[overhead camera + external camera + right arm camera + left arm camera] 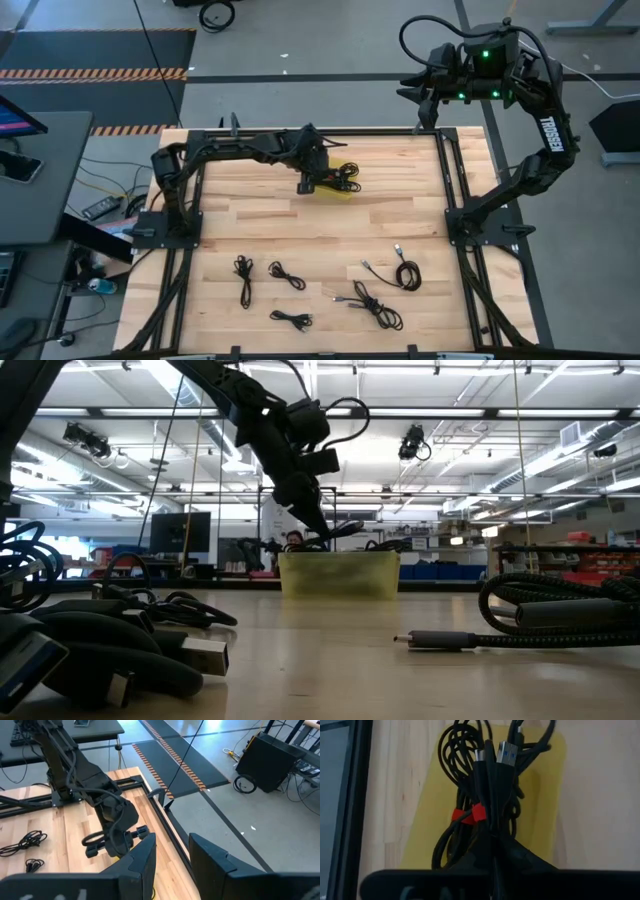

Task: Pick and place USB-C Cables
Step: Put the black charger cable into the yellow bin

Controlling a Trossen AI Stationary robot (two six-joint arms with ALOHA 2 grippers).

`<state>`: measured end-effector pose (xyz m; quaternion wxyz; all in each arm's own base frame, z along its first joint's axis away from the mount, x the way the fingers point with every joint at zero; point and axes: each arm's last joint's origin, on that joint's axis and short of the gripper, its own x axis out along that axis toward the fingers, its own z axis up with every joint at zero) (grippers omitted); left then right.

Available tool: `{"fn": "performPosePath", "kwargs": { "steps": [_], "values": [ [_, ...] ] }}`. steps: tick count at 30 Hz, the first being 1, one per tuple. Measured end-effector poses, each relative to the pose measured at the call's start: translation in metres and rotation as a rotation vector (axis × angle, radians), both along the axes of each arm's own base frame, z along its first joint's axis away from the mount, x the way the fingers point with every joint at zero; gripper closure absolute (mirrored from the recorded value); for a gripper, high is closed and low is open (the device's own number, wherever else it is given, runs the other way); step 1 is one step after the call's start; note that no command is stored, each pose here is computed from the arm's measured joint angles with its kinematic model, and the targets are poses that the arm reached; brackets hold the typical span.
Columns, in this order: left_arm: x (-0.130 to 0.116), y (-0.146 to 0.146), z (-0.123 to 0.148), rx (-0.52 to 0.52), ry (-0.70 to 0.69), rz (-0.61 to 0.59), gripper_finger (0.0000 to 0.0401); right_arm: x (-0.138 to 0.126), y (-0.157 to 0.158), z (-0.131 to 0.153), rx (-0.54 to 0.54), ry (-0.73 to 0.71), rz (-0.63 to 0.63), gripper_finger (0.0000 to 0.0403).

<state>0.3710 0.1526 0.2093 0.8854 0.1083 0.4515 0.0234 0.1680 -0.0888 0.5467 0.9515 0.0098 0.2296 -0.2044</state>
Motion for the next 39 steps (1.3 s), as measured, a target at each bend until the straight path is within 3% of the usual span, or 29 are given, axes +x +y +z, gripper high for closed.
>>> {"fn": "performPosePath", "kwargs": {
  "steps": [8, 16, 21, 26, 33, 35, 39],
  "values": [
    [0.006, 0.007, -0.031, -0.040, 0.062, 0.015, 0.0386, 0.001, 0.001, 0.000, 0.002, -0.001, 0.010, 0.0281],
    [0.011, 0.003, -0.034, -0.032, 0.047, 0.000, 0.0386, 0.001, 0.001, 0.000, 0.003, -0.001, 0.014, 0.0281],
    [0.012, 0.001, -0.032, -0.026, 0.044, -0.005, 0.0345, 0.001, 0.001, 0.000, -0.002, 0.002, 0.017, 0.0281],
    [0.009, -0.004, -0.016, 0.022, 0.020, -0.007, 0.0297, 0.001, 0.001, 0.000, -0.004, 0.003, 0.018, 0.0281],
    [-0.002, -0.009, 0.027, 0.124, -0.065, 0.032, 0.0259, 0.001, 0.001, 0.000, -0.018, 0.010, 0.026, 0.0281],
    [-0.008, -0.016, 0.042, 0.102, -0.092, 0.112, 0.0251, 0.001, 0.001, 0.000, -0.018, 0.011, 0.026, 0.0281],
    [-0.033, -0.038, 0.068, -0.077, -0.065, 0.346, 0.0242, 0.000, 0.002, -0.001, -0.014, 0.017, 0.026, 0.0281]
  ]
}}
